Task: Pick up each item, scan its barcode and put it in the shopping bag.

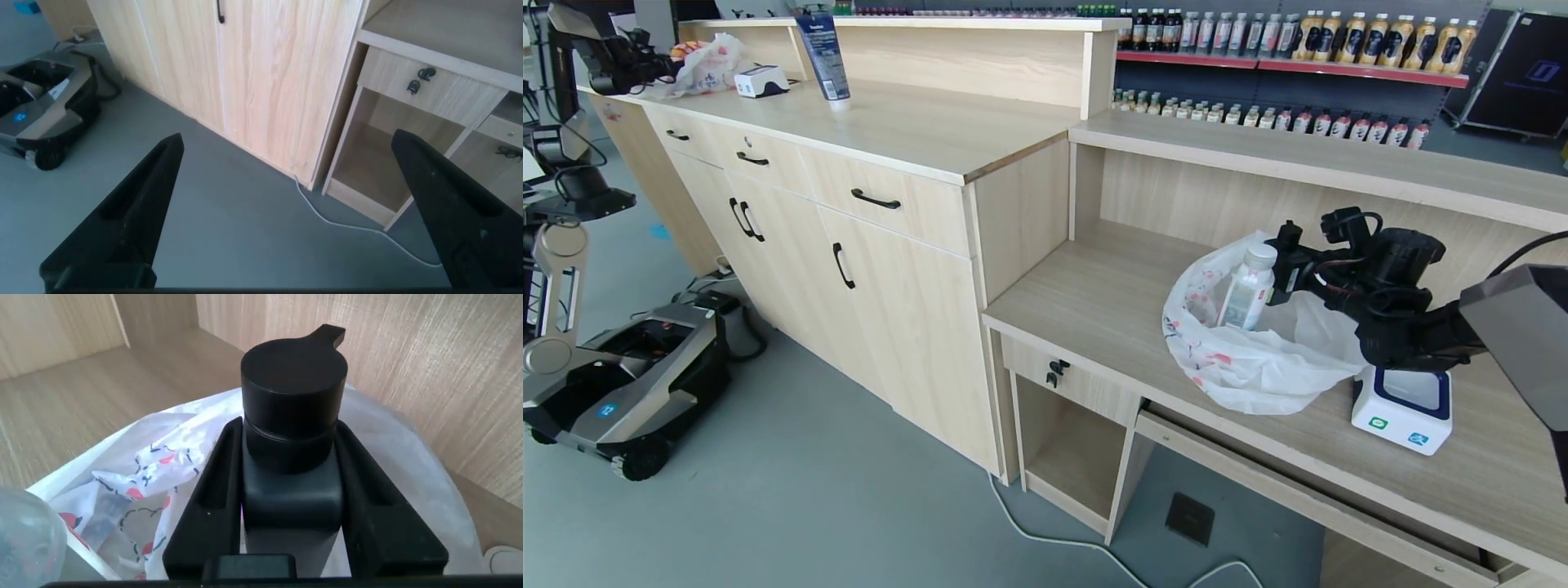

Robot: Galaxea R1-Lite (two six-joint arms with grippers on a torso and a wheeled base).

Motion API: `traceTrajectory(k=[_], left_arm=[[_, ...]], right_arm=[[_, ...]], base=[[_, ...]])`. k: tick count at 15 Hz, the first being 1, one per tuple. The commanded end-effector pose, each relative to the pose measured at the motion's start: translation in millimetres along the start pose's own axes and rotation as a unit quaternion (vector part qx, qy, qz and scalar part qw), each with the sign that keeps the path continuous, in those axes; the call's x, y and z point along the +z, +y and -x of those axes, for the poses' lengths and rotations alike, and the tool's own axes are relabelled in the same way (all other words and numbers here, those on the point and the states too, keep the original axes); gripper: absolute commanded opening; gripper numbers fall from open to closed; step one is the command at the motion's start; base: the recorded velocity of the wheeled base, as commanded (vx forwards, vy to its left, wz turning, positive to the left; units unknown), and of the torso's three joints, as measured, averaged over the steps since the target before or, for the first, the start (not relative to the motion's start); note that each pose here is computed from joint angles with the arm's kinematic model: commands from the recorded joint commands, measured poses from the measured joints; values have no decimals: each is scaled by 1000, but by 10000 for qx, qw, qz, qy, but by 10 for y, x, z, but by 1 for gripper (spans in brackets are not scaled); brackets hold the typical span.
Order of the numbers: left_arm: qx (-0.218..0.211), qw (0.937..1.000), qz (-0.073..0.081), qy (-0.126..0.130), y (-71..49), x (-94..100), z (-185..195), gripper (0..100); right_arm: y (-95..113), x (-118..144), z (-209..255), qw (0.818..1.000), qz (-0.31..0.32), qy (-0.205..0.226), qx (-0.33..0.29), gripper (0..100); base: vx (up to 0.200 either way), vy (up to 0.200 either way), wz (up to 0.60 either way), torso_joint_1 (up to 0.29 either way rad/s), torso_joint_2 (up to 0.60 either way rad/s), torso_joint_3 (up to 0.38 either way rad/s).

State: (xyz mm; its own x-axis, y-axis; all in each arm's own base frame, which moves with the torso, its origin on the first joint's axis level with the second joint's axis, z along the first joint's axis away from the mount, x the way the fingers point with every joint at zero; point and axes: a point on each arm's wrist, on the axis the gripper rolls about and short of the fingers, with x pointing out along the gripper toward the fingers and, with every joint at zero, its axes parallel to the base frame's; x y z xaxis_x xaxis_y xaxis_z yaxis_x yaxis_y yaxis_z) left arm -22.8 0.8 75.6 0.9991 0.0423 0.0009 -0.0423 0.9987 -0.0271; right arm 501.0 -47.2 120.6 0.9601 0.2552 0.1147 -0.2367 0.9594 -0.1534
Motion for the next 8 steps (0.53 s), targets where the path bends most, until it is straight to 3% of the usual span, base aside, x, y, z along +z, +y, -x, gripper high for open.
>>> traceTrajectory(k=[1,8], left_arm=[[3,10000,3,-3,0,0,0,100],[-5,10000,3,-3,0,0,0,100]], right_arm=[[36,-161,-39,9999,8,78,81,0],[74,-343,-60,9996,67,228,132,0]], base=[[0,0,0,0,0,0],[0,0,0,0,0,0]])
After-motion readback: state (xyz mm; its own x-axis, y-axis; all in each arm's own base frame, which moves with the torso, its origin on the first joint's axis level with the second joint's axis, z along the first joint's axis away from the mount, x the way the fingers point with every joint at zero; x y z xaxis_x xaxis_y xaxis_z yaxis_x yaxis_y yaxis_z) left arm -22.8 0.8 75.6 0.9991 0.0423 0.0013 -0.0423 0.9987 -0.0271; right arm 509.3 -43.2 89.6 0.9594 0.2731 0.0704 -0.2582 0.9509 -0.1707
